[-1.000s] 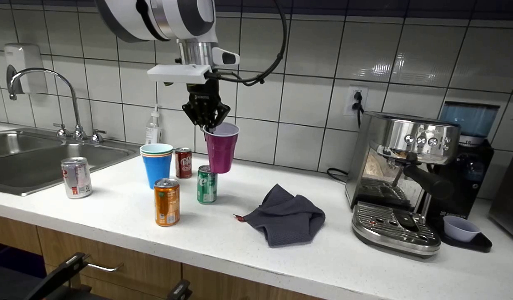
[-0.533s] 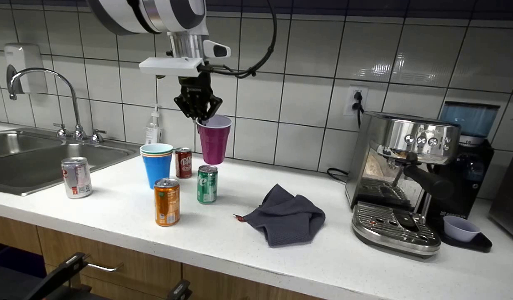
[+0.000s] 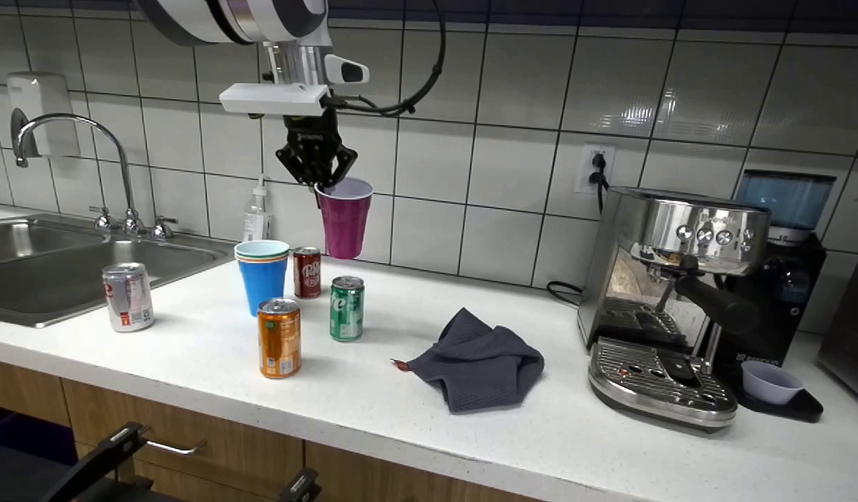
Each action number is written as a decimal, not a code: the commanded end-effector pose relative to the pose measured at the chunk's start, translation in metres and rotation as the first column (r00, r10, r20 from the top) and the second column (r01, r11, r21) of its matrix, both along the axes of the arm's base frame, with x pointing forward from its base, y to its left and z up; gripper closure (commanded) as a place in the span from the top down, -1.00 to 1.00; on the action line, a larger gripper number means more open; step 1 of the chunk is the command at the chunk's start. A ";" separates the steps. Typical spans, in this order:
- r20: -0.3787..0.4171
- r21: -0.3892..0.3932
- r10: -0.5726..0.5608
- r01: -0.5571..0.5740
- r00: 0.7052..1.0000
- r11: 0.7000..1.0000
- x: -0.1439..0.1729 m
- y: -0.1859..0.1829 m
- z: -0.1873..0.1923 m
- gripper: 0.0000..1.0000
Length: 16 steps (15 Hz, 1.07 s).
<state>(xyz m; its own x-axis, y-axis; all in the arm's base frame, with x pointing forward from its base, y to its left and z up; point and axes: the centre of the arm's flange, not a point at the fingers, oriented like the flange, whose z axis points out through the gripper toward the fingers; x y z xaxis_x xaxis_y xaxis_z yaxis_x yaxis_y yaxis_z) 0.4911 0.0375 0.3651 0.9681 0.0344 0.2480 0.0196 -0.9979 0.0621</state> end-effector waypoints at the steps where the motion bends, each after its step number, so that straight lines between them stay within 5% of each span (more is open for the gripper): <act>1: -0.002 0.014 0.079 -0.079 0.997 0.997 0.008 0.016 0.015 -0.99; 8: -0.003 0.043 0.257 -0.257 0.966 0.966 0.018 0.047 0.030 -0.99; 16: -0.033 0.061 0.449 -0.447 0.893 0.893 0.029 0.072 0.039 -0.99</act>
